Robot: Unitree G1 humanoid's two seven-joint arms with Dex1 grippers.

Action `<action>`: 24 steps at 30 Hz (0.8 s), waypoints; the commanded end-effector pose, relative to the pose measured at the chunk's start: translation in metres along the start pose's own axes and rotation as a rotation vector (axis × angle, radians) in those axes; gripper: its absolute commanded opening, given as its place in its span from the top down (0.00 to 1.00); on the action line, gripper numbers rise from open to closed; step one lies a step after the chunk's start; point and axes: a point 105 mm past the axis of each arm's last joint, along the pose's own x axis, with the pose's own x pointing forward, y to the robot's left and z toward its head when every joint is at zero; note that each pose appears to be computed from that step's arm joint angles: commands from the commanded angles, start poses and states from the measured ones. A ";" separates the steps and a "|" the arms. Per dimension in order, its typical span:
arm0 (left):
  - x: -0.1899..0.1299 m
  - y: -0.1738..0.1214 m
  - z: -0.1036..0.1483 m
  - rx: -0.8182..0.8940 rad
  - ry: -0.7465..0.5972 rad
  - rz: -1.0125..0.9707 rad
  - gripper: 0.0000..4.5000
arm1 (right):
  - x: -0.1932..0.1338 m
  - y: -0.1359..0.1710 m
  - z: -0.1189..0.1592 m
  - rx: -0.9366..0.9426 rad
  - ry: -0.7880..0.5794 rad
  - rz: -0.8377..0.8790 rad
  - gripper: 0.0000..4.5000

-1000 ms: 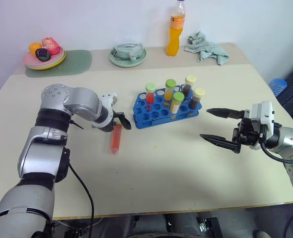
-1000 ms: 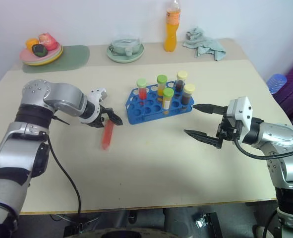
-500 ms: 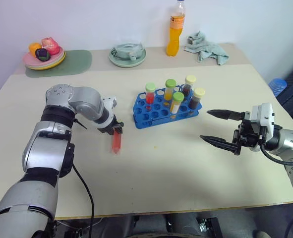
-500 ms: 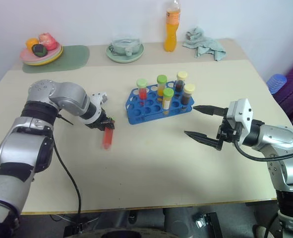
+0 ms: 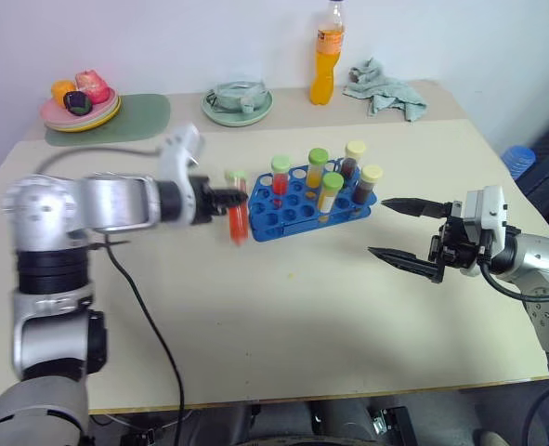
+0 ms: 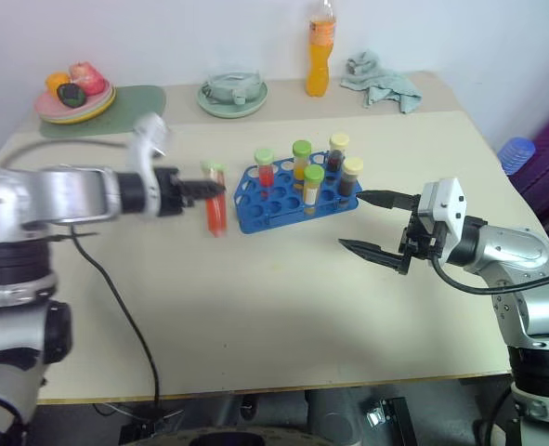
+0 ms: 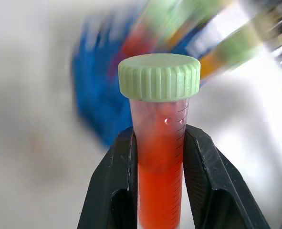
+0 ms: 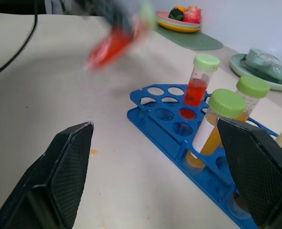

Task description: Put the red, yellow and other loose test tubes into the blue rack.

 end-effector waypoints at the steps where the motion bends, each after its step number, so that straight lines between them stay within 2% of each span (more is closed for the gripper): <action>1: 0.000 -0.011 0.011 0.118 -0.135 -0.104 0.84 | -0.003 0.001 0.008 -0.015 -0.026 -0.021 0.06; 4: 0.004 -0.018 0.022 0.288 -0.271 -0.155 0.84 | -0.004 0.004 0.010 -0.002 -0.034 -0.050 0.06; 6: 0.020 -0.020 0.026 0.399 -0.393 -0.174 0.84 | -0.006 0.008 0.009 -0.001 -0.027 -0.085 0.06; 8: 0.032 -0.019 0.024 0.474 -0.444 -0.183 0.84 | -0.008 0.012 0.007 -0.001 -0.019 -0.107 0.06; 12: 0.056 -0.017 0.018 0.543 -0.475 -0.248 0.84 | -0.011 0.018 0.002 0.001 0.004 -0.158 0.06; 15: 0.072 -0.017 0.005 0.613 -0.478 -0.329 0.84 | -0.013 0.018 -0.004 -0.010 0.042 -0.225 0.06; 21: 0.089 -0.018 -0.009 0.606 -0.519 -0.408 0.84 | -0.011 0.021 -0.006 -0.018 0.059 -0.271 0.06; 24: 0.097 -0.017 -0.019 0.595 -0.491 -0.424 0.84 | -0.012 0.021 -0.005 -0.022 0.057 -0.307 0.06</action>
